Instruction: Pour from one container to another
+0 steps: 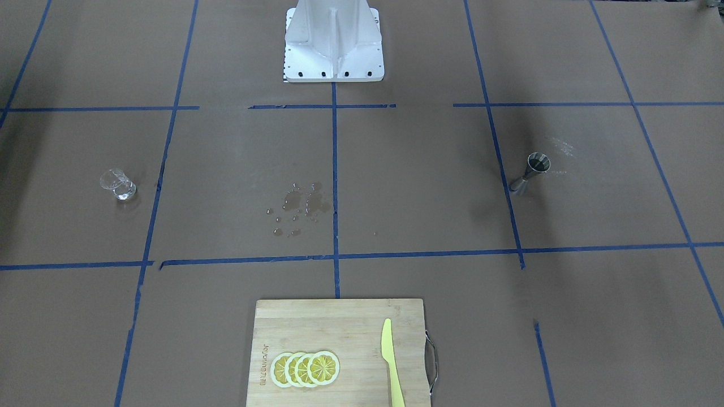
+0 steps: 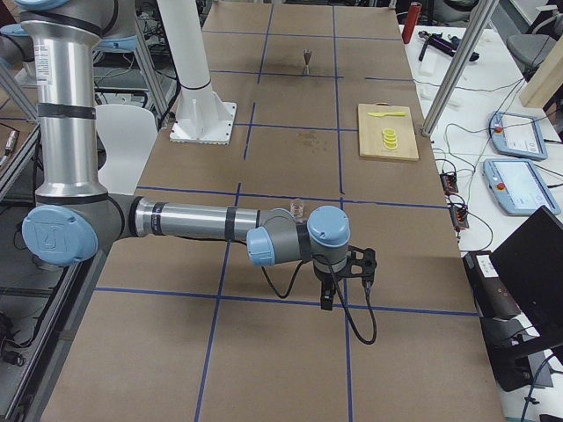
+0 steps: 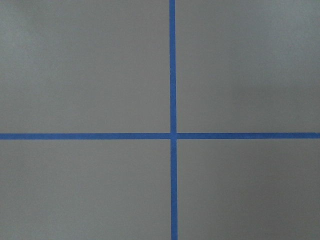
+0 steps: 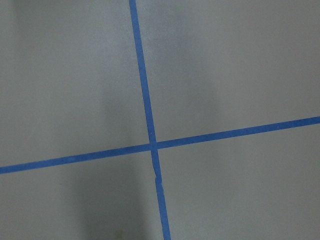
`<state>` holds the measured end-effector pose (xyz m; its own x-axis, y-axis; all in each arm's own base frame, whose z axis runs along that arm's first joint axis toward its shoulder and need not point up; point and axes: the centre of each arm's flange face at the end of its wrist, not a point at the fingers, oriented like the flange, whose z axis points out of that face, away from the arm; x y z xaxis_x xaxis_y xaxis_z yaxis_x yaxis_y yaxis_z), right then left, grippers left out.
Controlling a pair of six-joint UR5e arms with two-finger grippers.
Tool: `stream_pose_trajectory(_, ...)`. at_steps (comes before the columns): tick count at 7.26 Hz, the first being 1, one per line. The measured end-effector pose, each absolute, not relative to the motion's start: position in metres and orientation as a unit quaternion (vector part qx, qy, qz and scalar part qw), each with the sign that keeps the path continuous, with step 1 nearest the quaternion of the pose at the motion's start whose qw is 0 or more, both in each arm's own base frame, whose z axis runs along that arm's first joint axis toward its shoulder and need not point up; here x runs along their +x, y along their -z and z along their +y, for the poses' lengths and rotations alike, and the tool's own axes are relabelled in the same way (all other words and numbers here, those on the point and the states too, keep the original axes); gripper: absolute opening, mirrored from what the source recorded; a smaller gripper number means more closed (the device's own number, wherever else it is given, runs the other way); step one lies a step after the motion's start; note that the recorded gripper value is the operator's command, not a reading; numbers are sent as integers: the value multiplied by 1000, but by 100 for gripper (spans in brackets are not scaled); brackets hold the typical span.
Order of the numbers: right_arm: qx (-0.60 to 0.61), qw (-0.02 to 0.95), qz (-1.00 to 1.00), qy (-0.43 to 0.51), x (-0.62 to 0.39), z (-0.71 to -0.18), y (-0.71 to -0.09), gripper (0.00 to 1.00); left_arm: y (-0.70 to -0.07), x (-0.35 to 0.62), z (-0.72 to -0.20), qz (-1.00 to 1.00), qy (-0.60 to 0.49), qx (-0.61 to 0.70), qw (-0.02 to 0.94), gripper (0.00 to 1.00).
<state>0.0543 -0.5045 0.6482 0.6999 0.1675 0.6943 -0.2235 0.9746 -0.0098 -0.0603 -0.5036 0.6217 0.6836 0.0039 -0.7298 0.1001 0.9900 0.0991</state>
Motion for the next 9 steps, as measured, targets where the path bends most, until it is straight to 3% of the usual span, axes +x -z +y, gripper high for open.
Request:
stream_pose_trajectory(4, 46, 921, -374, -99, 52, -519, -638, 100, -617, -60, -507, 397, 23, 70, 915, 100)
stream_pose_trajectory(9, 48, 923, -381, -13, 72, -510, -642, 100, -610, -60, -509, 396, 18, 77, 915, 100)
